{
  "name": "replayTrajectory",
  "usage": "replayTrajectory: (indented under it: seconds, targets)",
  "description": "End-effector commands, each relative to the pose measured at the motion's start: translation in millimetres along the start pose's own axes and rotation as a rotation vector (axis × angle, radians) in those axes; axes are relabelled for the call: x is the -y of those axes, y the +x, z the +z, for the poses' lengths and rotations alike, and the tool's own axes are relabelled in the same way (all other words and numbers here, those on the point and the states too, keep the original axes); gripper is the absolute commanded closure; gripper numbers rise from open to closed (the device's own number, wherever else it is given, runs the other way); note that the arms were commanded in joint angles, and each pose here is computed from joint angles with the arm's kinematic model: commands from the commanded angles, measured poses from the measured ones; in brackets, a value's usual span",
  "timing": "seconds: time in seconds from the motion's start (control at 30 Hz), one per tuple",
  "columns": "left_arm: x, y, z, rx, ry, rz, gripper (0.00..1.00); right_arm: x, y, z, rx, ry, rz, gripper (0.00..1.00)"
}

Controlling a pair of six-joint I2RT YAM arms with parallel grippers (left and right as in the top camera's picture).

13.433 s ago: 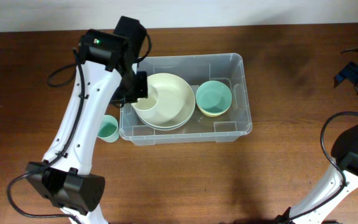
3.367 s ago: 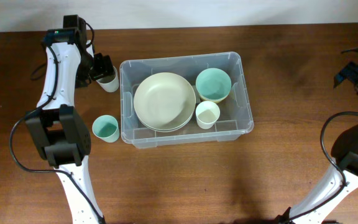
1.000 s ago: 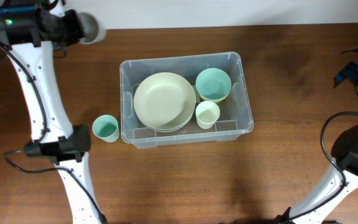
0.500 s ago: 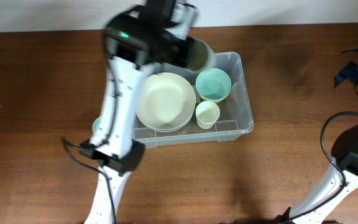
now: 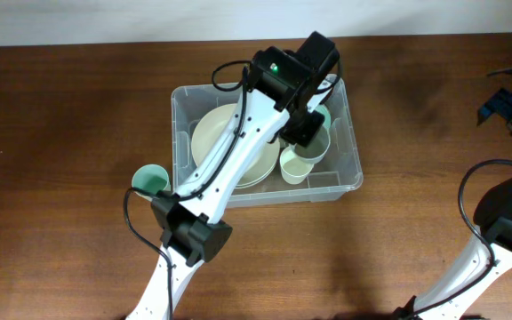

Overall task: Pack container
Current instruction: 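Carry the white cup over the container and lower it into the cream cup, then release and retract the left gripper toward the mint-green cup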

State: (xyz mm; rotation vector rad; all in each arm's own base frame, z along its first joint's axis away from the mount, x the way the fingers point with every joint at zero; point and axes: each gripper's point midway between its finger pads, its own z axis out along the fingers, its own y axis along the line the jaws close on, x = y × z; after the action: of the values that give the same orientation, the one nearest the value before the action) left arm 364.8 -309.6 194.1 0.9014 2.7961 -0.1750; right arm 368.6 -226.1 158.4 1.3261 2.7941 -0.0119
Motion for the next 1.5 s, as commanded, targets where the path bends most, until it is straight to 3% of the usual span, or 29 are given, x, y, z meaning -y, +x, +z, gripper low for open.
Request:
replayTrajectory:
  seconds: [0.0,0.43,1.13,1.37,1.43,1.47]
  targets:
    - [-6,8,5,-0.037,-0.022,-0.001,0.99,1,1,-12,0.026,-0.008,0.005,0.01]
    - [-27,8,12,-0.047,-0.08,-0.063,0.99,1,1,-12,0.027,-0.008,0.005,0.01]
    - [-16,15,42,-0.11,-0.006,-0.069,0.98,1,1,-12,0.026,-0.008,0.005,0.01]
    - [-18,9,43,-0.085,-0.012,-0.068,0.47,1,1,-12,0.026,-0.008,0.005,0.01]
    - [-27,6,41,-0.07,-0.05,-0.073,0.23,1,1,-12,0.026,-0.008,0.005,0.01]
    - [-29,5,40,-0.065,-0.054,-0.075,0.22,1,1,-12,0.026,-0.008,0.005,0.01]
